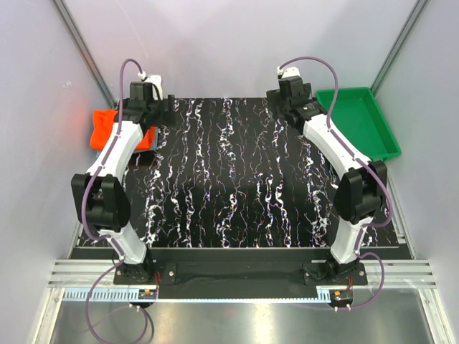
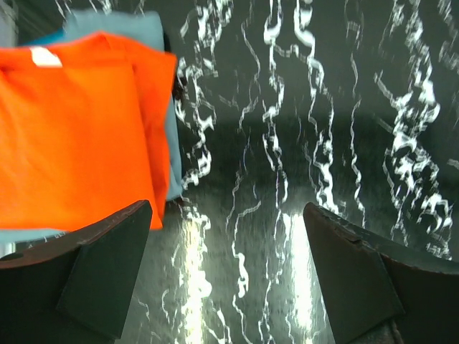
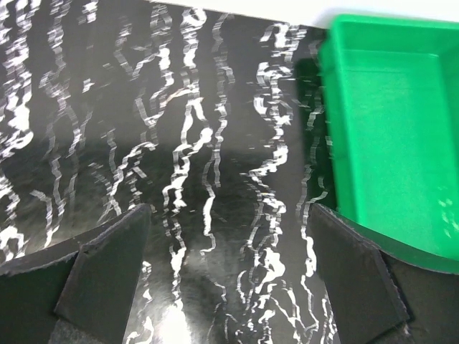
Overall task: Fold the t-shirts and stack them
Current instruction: Neatly place the folded tshirt to the corner
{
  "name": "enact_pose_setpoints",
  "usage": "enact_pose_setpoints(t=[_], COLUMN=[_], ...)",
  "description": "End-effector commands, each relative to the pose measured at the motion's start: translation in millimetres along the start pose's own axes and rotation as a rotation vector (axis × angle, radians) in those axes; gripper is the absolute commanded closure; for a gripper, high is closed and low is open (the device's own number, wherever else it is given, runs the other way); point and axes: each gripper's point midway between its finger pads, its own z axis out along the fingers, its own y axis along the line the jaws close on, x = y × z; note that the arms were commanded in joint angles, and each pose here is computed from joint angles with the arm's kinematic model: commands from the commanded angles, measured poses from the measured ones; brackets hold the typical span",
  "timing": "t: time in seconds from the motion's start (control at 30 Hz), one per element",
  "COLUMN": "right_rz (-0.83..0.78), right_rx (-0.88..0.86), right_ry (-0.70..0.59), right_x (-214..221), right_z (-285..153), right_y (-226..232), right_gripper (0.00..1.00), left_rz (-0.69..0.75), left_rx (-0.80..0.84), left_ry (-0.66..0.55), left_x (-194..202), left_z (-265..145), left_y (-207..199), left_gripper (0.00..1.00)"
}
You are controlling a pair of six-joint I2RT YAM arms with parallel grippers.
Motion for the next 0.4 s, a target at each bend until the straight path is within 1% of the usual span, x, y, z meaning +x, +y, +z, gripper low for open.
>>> enact_pose_setpoints(t=[0.0,0.1,0.17,0.3,0.37], right_rz=[0.104,0.111,0.101,0.085,0.104], right_rx=[0.150,0.163,0.140,0.093,0.107], right_ry=[-0.138,-0.136,-0.118,-0.114,-0.131], right_x=[-39,-37,-32,-29,-33], right_z=[-27,-31,-31,-36,-39], right_y=[-35,-40,-36,-30,-34], right_gripper=[0.00,0.00,0.00,0.00,0.00], left_rz=[0.016,0.067,0.087,0.105,0.114], left_rx=[0.025,0.013,0.016,0.018,0.019], left_ry=[-0.155,-0.170,-0.163,-0.158,-0.163], left_x=[-46,-49,-46,-44,-46], left_z=[-38,-43,-43,-40,-40], left_y=[-5,-5,-6,-9,-13], left_gripper=[0.07,0.07,0.07,0.07,0.07])
